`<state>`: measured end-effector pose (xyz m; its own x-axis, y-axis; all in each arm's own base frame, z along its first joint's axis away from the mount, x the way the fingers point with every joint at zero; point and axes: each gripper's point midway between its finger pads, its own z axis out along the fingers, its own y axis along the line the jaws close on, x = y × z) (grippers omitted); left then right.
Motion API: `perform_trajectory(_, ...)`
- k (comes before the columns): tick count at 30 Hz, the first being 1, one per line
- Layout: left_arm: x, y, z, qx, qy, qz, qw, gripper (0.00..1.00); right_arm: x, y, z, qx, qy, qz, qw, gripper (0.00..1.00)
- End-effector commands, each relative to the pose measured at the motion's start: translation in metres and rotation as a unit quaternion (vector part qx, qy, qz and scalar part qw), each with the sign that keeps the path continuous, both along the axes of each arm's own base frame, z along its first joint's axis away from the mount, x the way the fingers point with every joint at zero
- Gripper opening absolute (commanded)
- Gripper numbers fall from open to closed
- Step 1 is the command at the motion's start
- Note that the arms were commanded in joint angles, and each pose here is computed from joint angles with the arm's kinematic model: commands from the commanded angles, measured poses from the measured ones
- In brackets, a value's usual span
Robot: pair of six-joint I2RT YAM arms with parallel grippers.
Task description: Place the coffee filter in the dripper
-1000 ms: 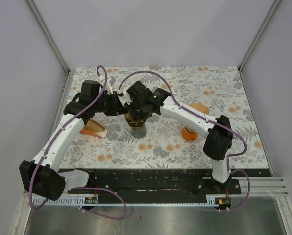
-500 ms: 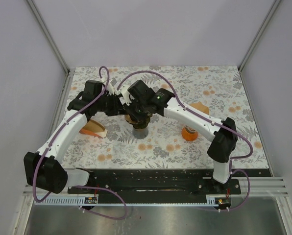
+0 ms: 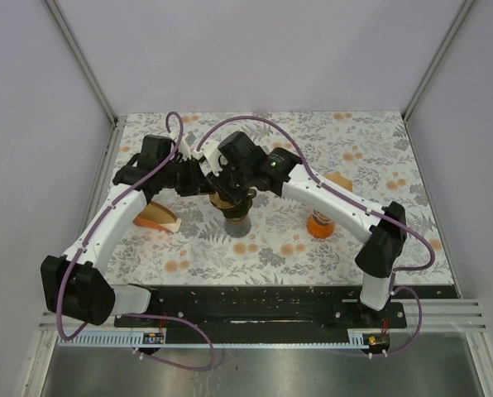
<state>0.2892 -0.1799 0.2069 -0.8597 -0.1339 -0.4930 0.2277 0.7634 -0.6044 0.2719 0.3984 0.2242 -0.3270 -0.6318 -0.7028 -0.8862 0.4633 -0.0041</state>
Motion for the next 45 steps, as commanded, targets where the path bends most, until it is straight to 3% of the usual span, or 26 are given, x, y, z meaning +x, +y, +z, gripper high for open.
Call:
perform_trajectory(1,0.001,-0.002,0.032,-0.005,-0.054,-0.013,0.998,0.00,-0.005,-0.007,0.056,0.043,-0.050,0.018,0.998,0.40)
perform_trajectory(7,0.002,-0.004,0.032,-0.003,-0.051,-0.016,0.999,0.00,-0.018,-0.016,0.078,0.060,-0.078,0.062,0.993,0.53)
perform_trajectory(13,0.002,-0.005,0.031,-0.003,-0.049,-0.019,0.999,0.00,-0.054,-0.010,0.079,0.079,-0.107,0.176,0.975,0.72)
perform_trajectory(18,0.003,-0.005,0.035,-0.003,-0.052,-0.018,0.998,0.00,-0.067,-0.002,0.045,0.001,-0.176,0.244,0.954,0.77)
perform_trajectory(28,0.003,-0.005,0.034,-0.002,-0.052,-0.018,0.998,0.00,-0.027,0.010,0.005,-0.107,-0.212,0.202,0.950,0.79)
perform_trajectory(32,0.002,-0.006,0.036,-0.003,-0.053,-0.020,0.998,0.00,-0.020,0.016,-0.009,-0.128,-0.206,0.198,0.950,0.71)
perform_trajectory(36,0.002,-0.006,0.034,-0.003,-0.052,-0.020,0.998,0.00,-0.017,0.020,-0.014,-0.139,-0.210,0.197,0.948,0.48)
perform_trajectory(45,0.002,-0.006,0.036,-0.003,-0.055,-0.019,0.998,0.00,-0.020,0.021,-0.021,-0.147,-0.210,0.208,0.944,0.12)
